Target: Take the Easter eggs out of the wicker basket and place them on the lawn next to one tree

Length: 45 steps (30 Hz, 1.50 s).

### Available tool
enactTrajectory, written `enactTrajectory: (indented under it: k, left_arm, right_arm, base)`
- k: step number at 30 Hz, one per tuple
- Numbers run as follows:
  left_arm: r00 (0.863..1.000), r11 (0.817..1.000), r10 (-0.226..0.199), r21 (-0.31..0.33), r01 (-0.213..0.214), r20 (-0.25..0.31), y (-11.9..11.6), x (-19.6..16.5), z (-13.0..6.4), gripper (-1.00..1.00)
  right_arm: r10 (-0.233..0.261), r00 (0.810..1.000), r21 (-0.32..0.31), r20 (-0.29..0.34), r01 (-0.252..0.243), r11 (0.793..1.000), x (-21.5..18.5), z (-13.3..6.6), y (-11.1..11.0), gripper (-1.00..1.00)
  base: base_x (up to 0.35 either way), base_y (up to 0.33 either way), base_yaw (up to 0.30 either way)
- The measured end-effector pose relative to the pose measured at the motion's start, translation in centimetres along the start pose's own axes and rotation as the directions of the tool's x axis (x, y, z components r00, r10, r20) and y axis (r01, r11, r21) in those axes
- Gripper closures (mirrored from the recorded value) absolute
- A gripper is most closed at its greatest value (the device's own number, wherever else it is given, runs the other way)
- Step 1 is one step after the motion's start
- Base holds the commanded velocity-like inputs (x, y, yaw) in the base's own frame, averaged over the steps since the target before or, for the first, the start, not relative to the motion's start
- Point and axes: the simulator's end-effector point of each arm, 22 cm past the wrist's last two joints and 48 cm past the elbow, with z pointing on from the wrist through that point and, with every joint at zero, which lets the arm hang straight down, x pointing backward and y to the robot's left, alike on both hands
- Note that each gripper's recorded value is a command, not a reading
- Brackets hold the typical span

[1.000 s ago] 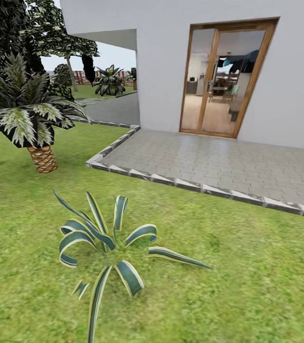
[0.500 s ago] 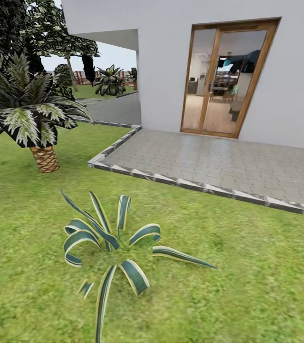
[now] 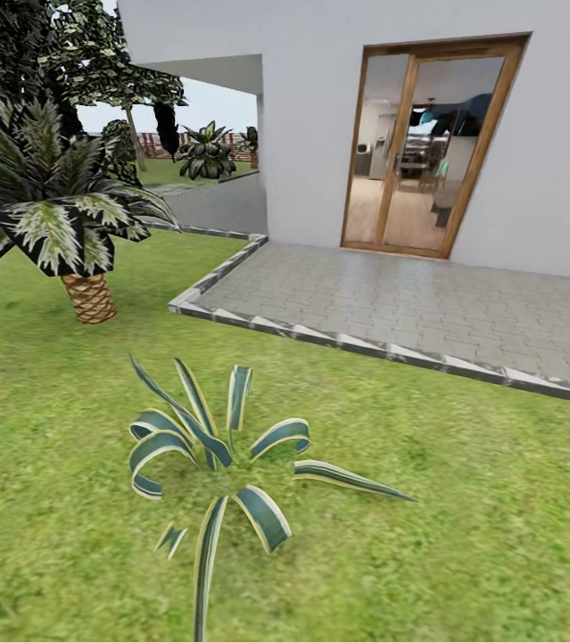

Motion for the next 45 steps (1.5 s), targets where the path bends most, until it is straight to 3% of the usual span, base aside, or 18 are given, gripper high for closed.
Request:
enactTrajectory:
  k: [45]
  left_arm:
    - [1.0, 1.0, 0.001, 0.0, -0.001, -0.001, -0.01, 0.01, 0.0, -1.0]
  right_arm:
    - [0.0, 1.0, 0.0, 0.001, 0.0, 1.0, -0.04, 0.0, 0.0, -1.0]
  base:
    - [-0.018, 0.127, 0.0]
